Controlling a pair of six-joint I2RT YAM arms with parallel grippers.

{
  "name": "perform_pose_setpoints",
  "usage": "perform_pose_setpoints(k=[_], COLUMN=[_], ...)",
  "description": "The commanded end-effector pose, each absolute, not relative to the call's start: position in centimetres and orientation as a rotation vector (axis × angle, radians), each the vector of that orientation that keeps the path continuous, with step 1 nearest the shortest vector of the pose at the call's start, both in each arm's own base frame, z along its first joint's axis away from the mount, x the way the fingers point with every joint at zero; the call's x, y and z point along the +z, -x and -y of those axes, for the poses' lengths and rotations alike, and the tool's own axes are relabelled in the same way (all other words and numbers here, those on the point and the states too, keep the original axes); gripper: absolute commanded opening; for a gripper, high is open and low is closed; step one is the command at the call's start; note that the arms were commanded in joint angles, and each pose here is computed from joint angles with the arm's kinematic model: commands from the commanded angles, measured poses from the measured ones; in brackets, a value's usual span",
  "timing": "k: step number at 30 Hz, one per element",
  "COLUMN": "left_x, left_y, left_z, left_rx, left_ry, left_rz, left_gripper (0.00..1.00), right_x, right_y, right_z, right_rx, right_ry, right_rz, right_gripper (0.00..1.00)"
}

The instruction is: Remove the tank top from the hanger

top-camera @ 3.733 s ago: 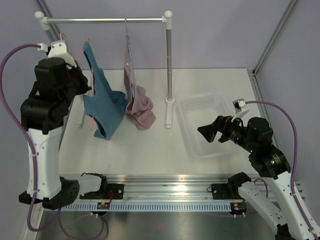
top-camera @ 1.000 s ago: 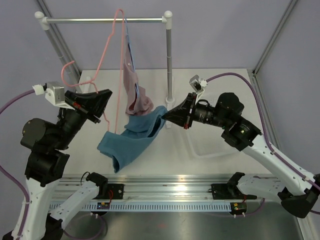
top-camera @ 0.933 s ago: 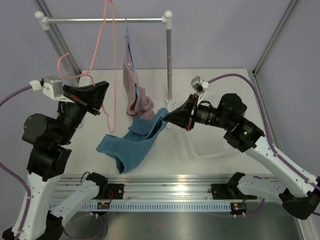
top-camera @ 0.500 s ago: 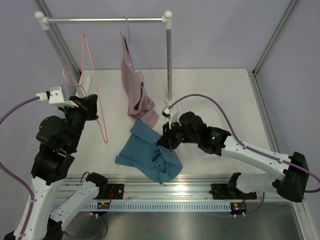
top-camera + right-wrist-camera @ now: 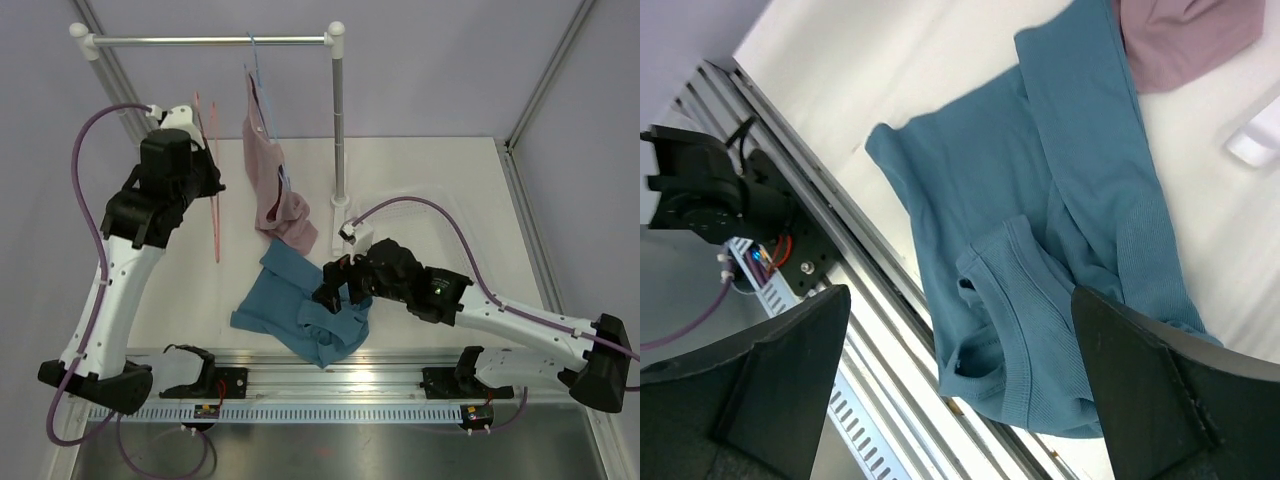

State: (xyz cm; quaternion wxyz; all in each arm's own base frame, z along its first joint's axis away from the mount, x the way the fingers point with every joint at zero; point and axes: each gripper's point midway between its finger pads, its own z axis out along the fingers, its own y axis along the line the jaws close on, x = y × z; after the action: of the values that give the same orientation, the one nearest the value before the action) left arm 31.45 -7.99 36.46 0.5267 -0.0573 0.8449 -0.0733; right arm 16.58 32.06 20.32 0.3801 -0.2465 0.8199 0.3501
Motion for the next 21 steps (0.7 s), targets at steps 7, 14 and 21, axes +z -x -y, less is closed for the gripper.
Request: perform_pose_setpoints(k=[7,14,21], left_x=[43.1,45.2,43.9], left_y=[-39.0,-44.7,-48.1], left_z=[7.8,6.7,6.2], left_rx=[-0.306,-0.315,-0.360], left_ry=[0.064,0.077,0.092], left_rz=[-2.002,-1.918,-1.910], left_gripper=[0.00,0.00,0.07], right_x=[22.3,22.0,18.9], right_y=[-15.8,-14.9,-14.7], right_z=[-31.2,-31.0,-31.5], right_rx=[0.944,0.968,0.951], right_ry=[0.643,0.700,0.753], right_rz=[-1.983,-1.979,-2.024], right_gripper=[0.99,0.99,0.99])
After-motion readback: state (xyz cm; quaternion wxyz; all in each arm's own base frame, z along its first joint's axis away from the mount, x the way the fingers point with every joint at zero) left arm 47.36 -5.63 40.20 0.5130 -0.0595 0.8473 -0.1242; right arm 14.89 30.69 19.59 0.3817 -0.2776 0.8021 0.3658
